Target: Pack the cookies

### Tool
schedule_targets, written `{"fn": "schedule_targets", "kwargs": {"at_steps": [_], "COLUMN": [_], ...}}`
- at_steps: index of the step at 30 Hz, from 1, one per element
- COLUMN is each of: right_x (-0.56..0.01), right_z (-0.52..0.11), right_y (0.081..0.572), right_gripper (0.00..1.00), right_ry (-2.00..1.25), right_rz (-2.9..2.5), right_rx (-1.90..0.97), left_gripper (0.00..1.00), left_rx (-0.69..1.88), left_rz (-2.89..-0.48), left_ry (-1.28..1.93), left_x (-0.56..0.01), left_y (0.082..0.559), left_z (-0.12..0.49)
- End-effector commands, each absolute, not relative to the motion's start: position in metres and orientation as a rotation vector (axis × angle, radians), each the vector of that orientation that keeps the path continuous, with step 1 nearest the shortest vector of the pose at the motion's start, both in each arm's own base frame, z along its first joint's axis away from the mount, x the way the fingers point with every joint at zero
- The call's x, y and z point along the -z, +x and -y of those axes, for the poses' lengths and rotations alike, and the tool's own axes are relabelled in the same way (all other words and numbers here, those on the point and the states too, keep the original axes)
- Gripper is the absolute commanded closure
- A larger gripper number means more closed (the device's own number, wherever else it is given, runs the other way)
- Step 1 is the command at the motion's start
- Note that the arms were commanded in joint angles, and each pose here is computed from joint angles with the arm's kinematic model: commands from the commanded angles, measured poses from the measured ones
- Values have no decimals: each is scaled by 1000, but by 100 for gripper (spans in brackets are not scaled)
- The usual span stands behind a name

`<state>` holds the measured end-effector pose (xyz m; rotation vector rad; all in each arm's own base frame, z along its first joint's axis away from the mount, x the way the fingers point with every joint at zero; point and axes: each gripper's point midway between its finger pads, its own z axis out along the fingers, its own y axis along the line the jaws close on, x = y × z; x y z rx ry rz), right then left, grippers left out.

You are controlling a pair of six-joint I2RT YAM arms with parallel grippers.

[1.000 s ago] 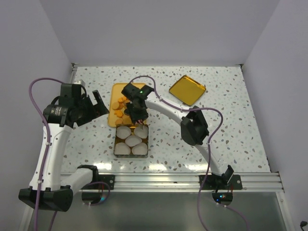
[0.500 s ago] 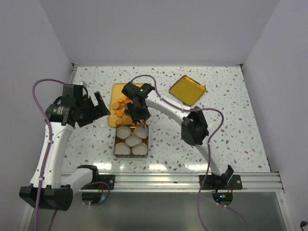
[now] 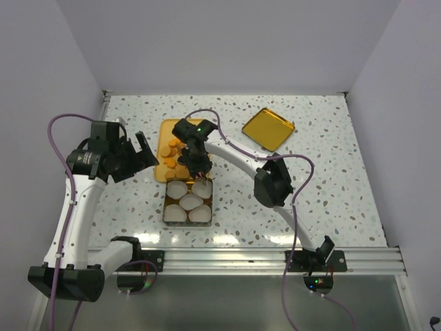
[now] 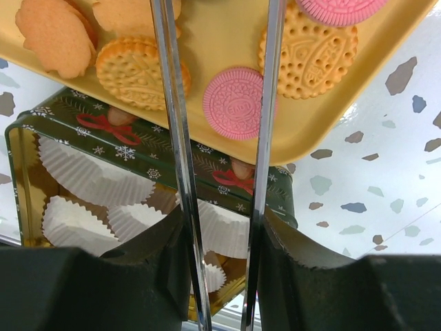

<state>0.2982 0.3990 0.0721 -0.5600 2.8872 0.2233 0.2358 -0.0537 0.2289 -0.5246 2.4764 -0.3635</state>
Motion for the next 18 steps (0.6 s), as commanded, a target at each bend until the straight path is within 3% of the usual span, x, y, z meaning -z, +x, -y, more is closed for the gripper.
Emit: {"fn": "schedule_targets", "kwargs": {"at_steps": [1, 18], "right_x": [-87, -179], "right_z": [-397, -377], "right_y": [297, 309], "right_gripper": [67, 74], "right_ry": [-571, -472], "right_rz": [-2876, -2724], "right_rx": [-235, -340], "left_gripper": [0, 0], "left_rx": [382, 383], "left_rz": [-2441, -2418], "left_ry": [-512, -505], "left_x": [-237, -246], "left_y": [243, 246], "left_z": [54, 54]}}
